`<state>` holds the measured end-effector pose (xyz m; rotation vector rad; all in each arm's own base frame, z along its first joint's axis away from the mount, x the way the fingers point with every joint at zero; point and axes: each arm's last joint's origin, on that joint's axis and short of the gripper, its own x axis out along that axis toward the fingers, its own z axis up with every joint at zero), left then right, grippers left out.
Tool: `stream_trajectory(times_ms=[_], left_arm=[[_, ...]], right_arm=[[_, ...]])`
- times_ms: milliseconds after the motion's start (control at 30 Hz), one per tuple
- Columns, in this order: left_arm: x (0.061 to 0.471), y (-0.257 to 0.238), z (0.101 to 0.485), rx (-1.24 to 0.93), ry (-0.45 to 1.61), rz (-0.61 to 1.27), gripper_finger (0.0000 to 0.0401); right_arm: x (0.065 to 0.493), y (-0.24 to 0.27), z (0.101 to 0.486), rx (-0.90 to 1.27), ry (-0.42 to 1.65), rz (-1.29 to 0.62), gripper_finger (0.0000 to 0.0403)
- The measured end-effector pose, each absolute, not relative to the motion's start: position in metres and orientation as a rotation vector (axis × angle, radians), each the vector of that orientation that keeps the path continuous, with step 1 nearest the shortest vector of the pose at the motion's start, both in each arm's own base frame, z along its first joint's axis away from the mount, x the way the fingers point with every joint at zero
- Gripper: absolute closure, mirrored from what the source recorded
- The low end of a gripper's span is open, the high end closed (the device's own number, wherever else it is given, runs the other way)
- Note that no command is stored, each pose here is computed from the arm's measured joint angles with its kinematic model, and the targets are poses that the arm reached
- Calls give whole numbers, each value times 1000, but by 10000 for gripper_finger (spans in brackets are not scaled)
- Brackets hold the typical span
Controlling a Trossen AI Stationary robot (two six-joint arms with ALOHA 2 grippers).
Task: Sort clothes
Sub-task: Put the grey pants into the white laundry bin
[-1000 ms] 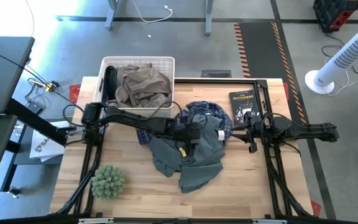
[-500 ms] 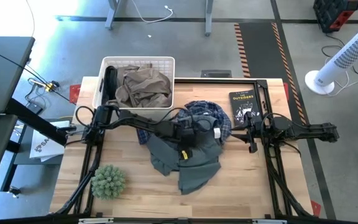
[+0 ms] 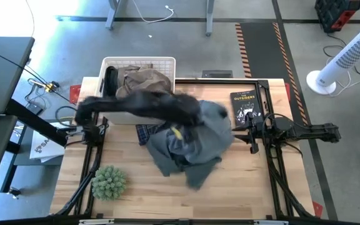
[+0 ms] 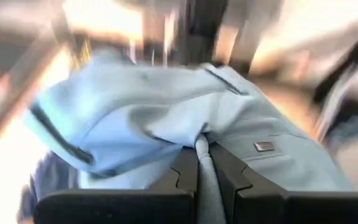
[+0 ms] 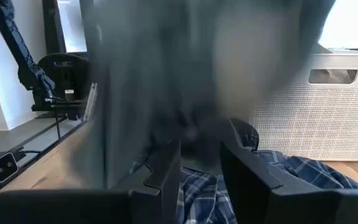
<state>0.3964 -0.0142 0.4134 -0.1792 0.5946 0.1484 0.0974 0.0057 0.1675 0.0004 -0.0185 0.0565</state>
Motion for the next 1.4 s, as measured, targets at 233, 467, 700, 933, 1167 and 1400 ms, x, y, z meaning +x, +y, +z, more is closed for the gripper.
stream_trajectory(times_ms=[233,467,700,933,1167,1400], left_arm=[[261,-1,583,-127,-172,433,394],[135,4,655,159,-621,608,394],[88,11,661,322,-550,829,394],[115,23,612,311,-14,922,393],[159,76,523,143,491,986,393],[187,148,417,42,870,903,393]], right_arm=[[97,6,168,1,-18,55,291],[97,6,168,1,-19,53,291],[97,6,168,1,-19,53,291],[97,6,168,1,-19,53,291],[97,6,168,1,-19,53,291],[97,6,168,1,-18,53,291]])
